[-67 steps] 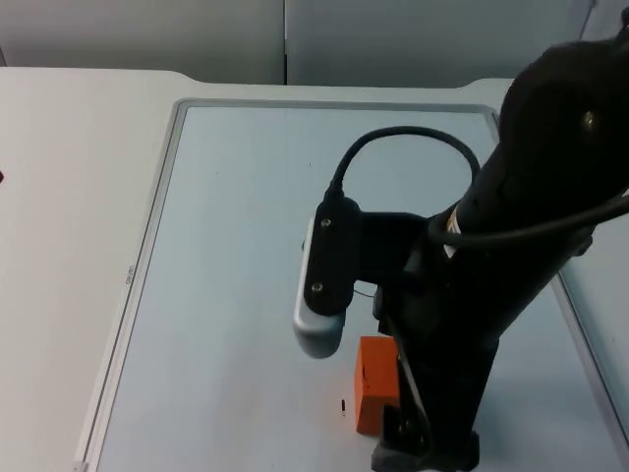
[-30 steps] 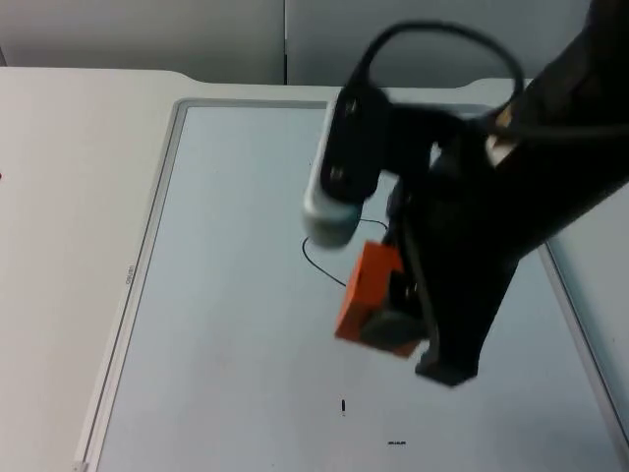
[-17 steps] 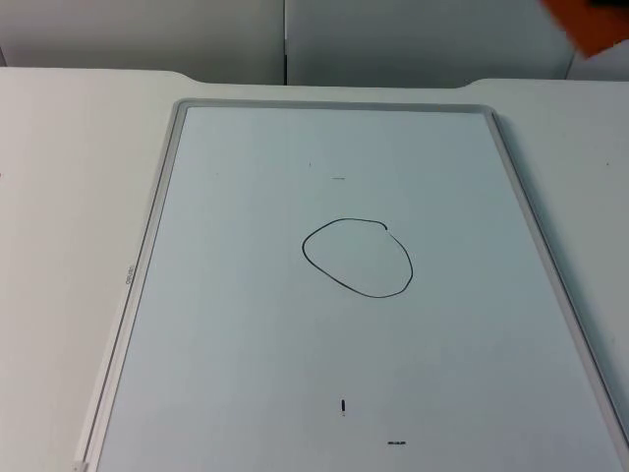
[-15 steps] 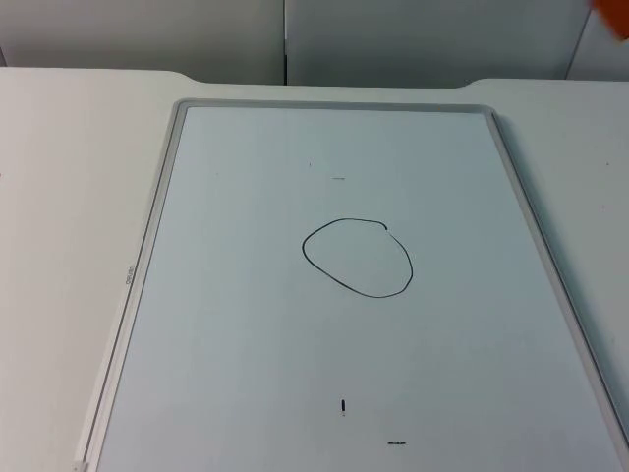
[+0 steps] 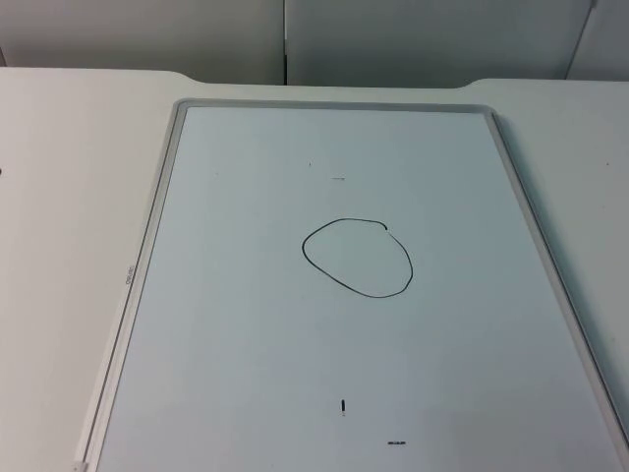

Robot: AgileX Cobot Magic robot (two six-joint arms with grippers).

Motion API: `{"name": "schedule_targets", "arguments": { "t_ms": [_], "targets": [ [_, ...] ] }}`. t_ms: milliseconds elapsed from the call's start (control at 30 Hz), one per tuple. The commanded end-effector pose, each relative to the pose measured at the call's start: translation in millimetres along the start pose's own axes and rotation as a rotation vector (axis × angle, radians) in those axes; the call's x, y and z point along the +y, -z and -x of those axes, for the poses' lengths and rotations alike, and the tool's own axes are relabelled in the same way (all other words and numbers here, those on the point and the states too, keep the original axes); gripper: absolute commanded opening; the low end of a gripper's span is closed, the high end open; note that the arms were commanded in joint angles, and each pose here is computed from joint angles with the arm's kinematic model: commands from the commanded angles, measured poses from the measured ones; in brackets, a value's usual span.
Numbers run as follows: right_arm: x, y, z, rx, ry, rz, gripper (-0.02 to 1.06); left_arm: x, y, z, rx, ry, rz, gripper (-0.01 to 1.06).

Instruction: Pick up one cube with the left hand and another cube with the right hand. First place the cube in the right hand at the target position, then stack the cube in the left hand on top.

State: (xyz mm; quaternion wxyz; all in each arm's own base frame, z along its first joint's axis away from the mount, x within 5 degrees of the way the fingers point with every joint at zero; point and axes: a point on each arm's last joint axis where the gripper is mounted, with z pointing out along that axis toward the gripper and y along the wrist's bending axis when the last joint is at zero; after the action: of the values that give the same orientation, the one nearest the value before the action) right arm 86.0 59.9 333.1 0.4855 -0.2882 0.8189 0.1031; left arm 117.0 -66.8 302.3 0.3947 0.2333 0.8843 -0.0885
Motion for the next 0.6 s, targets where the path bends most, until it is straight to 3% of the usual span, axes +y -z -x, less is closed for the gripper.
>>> {"name": "schedule_targets", "arguments": {
  "t_ms": [0,167,267,567],
  "targets": [
    [3,-5,-2,-0.06,-0.035,0.019,0.0,-1,2,2,-0.026,0.004,-0.006,0.05],
    [5,-8,5,-0.126,-0.088,0.041,0.0,-1,2,2,-0.028,0.004,-0.007,0.05],
    [7,-16,7,-0.105,-0.089,0.042,0.0,-1,2,2,-0.03,0.007,-0.009,0.05],
    [25,-96,22,0.15,-0.043,0.043,0.0,-1,2,2,-0.036,0.007,-0.01,0.05]
  ]
}}
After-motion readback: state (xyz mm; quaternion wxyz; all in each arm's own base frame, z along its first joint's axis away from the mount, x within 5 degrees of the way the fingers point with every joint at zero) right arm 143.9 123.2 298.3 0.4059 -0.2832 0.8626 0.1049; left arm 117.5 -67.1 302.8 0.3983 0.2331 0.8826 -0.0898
